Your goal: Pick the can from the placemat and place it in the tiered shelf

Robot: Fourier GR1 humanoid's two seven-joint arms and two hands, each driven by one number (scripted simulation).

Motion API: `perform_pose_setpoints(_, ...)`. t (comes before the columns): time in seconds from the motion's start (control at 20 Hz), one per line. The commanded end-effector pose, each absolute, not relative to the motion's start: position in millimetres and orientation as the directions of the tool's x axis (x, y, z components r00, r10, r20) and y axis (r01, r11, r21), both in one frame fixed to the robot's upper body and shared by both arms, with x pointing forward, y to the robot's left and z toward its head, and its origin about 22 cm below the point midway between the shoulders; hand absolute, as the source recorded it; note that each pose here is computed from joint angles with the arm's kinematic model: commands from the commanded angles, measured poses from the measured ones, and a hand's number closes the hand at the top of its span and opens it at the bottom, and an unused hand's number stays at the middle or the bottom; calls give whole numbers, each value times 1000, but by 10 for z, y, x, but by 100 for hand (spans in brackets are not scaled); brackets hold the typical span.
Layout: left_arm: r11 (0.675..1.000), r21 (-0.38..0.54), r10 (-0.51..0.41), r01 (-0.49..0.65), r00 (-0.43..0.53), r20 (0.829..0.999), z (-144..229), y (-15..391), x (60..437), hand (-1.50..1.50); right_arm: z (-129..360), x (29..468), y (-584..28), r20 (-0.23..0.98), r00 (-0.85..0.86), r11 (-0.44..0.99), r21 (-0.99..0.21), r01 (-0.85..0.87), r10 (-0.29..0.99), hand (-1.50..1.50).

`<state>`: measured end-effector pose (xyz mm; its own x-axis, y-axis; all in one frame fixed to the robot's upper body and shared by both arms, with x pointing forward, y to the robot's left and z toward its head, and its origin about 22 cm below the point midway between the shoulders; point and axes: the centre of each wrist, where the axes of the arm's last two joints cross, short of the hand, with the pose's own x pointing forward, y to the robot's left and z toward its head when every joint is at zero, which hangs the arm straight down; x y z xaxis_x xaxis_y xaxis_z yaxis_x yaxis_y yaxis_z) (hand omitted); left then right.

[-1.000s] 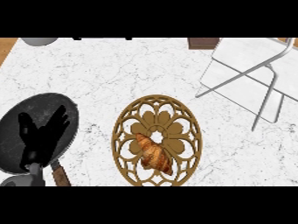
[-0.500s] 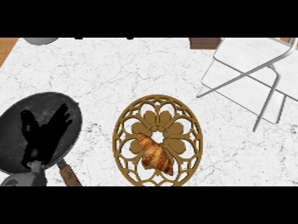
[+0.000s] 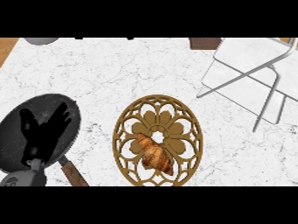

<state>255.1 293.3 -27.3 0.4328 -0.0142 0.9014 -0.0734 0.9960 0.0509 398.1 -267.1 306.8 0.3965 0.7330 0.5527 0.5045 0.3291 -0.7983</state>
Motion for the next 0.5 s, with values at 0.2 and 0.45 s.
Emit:
perform_pose_setpoints(0.2, 996, 45, -7, -79, 435, 900, -235, 2819, 2499, 0, 3033, 3983, -2653, 543, 400, 337, -811, 479, 738, 150)
perform_pose_setpoints(0.45, 996, 37, 3, -80, 446, 895, -303, 3030, 2512, 0, 3045, 3907, -2726, 680, 360, 393, -691, 607, 639, 150)
